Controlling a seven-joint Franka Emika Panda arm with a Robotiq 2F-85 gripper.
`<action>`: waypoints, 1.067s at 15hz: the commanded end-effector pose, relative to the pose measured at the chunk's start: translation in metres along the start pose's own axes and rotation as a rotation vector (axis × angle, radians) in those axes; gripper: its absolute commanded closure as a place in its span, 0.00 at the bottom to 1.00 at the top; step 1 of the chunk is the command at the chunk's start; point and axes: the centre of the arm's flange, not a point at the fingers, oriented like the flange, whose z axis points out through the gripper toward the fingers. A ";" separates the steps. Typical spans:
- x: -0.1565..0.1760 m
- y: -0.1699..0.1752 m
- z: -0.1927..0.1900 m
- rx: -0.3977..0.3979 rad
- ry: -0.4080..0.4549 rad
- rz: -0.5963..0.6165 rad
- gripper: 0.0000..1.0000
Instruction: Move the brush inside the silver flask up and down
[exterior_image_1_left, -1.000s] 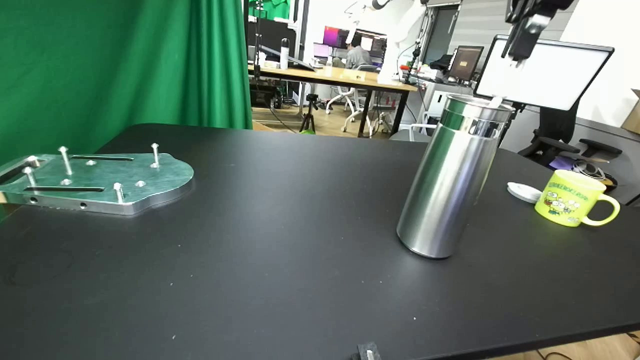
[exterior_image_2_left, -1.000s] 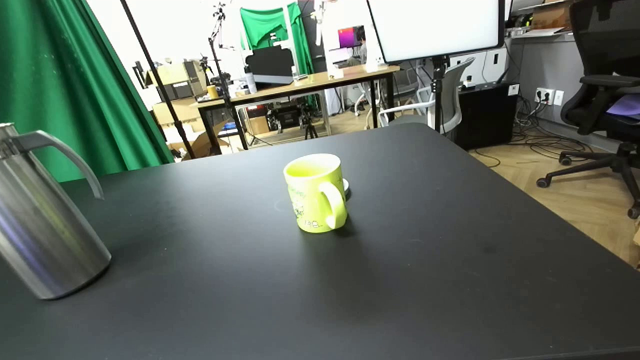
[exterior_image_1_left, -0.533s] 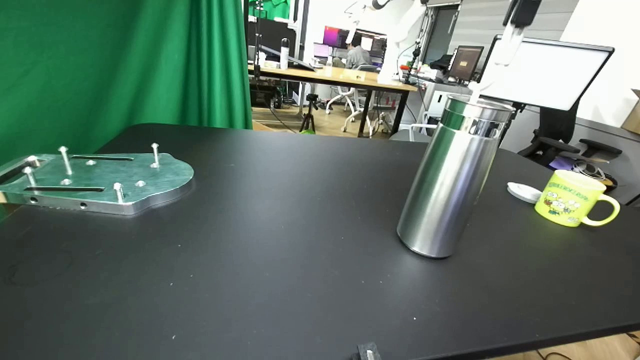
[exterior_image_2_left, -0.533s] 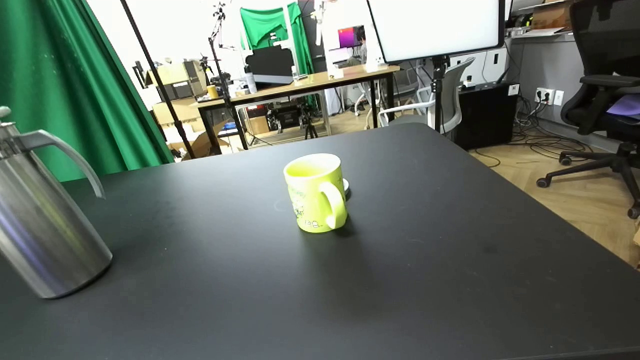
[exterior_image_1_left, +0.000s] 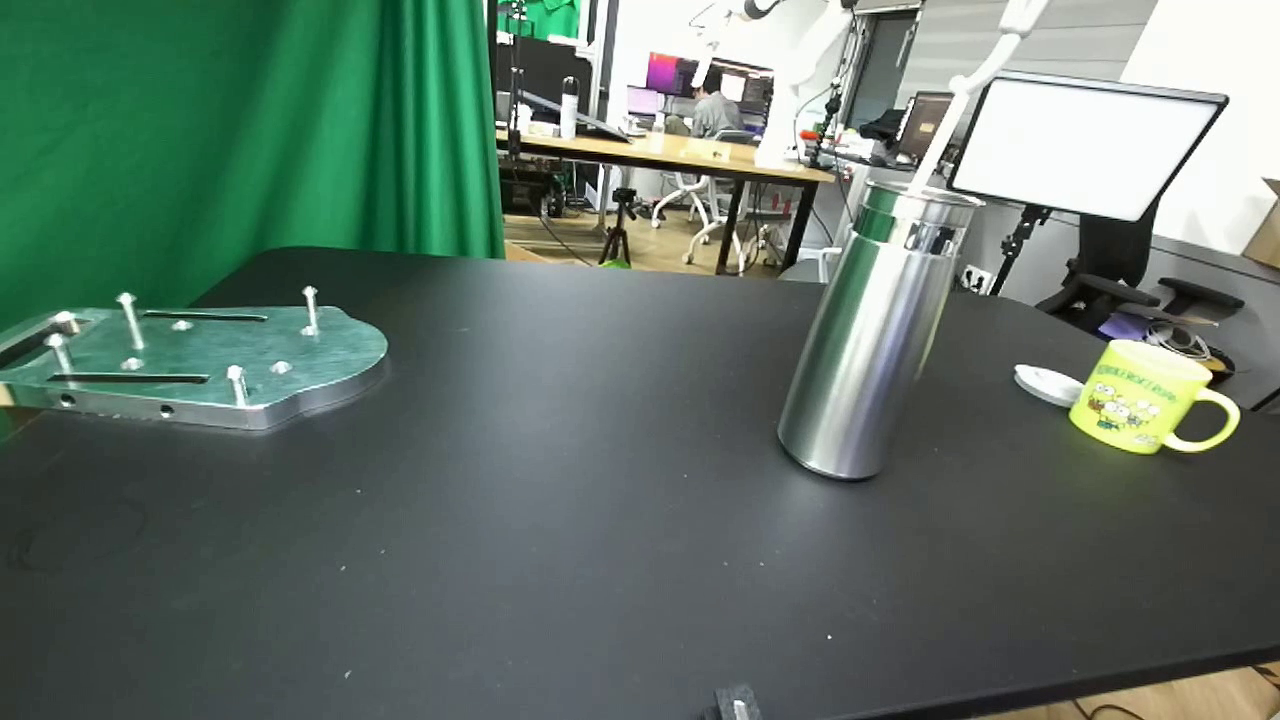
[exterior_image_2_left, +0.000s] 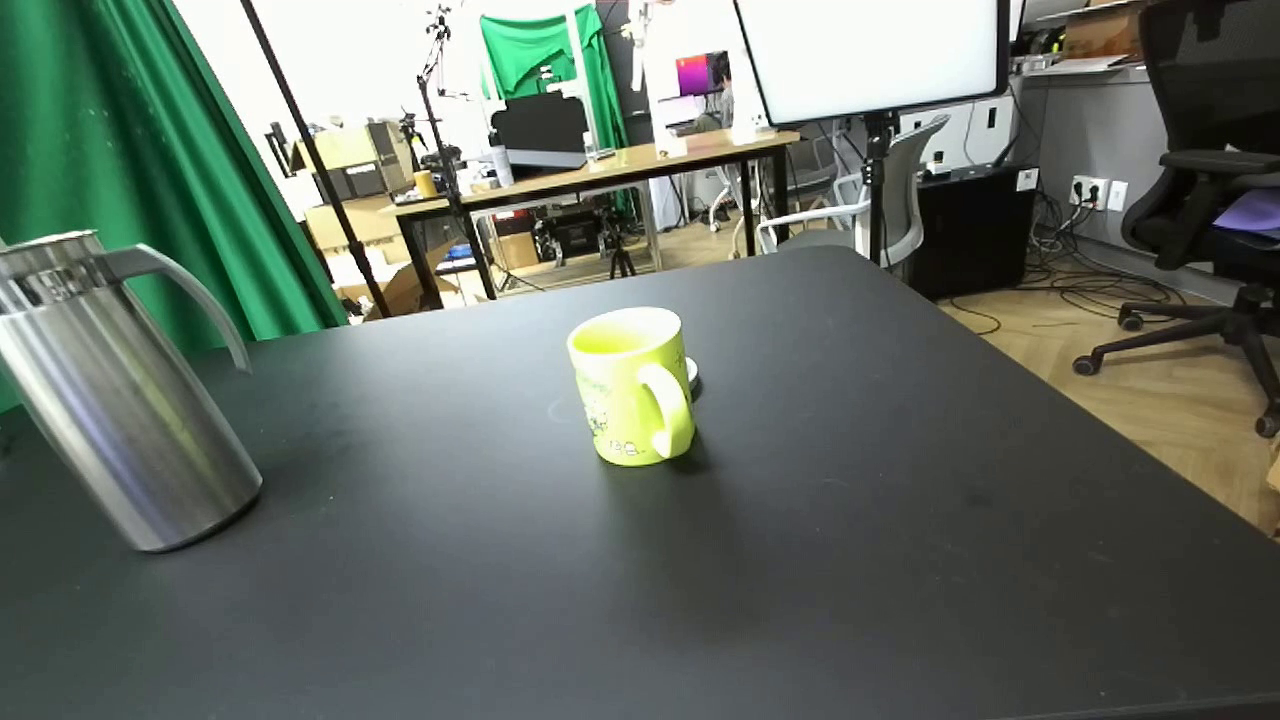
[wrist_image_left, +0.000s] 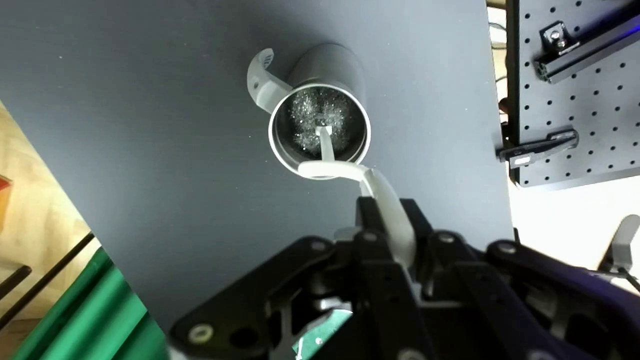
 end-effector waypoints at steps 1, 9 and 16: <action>-0.012 0.012 0.042 0.073 0.033 0.040 0.96; -0.024 0.036 0.086 0.143 -0.046 0.106 0.96; -0.002 0.025 0.017 0.042 -0.093 0.018 0.96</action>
